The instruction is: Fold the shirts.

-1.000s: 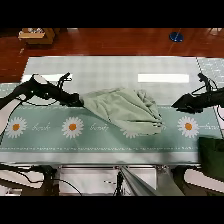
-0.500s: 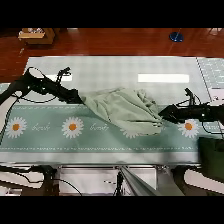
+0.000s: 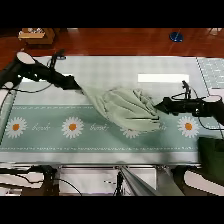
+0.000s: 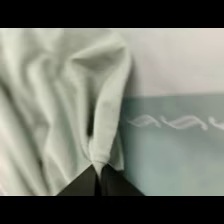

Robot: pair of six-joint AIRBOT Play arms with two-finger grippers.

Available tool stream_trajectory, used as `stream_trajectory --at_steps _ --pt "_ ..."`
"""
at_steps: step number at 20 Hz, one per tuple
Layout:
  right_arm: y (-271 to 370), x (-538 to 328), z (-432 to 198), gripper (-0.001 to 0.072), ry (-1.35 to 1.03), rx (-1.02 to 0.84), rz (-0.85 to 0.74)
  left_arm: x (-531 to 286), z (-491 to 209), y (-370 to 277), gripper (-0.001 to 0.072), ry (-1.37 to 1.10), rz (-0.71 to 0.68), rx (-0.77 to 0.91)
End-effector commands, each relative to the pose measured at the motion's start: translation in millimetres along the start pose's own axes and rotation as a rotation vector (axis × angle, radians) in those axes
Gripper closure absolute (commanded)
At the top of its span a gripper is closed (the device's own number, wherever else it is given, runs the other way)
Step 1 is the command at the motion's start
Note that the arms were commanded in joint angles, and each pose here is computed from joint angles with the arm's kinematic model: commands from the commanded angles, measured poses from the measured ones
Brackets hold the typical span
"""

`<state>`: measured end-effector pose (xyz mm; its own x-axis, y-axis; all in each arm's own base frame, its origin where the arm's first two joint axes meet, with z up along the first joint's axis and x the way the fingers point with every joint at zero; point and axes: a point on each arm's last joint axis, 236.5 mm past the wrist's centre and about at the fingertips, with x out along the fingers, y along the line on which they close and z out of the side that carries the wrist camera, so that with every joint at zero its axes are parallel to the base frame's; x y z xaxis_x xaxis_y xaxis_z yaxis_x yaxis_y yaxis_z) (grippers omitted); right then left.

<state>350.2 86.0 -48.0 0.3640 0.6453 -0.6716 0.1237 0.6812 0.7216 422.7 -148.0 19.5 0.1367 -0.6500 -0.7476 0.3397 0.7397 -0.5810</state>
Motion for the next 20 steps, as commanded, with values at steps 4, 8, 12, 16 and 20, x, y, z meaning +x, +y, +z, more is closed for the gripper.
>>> stream_trajectory --at_steps 4,8,12,16,20 --pt "117 -155 69 0.0686 -0.368 -0.322 0.069 -164 90 -88 0.0686 -0.4 0.125 0.3" --pt "198 -250 73 0.0686 -0.619 -0.494 0.051 -266 93 -179 0.0687 -0.653 0.191 0.478" --pt "263 -315 66 0.0687 -0.781 -0.606 0.035 -357 71 -248 0.0687 -0.915 0.316 0.623" --pt "305 -372 58 0.0686 -0.922 -0.687 -0.035 -410 32 -259 0.0687 -1.017 0.503 0.601" --pt "336 -408 33 0.0687 -0.99 -0.756 -0.101 -421 -8 -270 0.0687 -1.01 0.531 0.551"
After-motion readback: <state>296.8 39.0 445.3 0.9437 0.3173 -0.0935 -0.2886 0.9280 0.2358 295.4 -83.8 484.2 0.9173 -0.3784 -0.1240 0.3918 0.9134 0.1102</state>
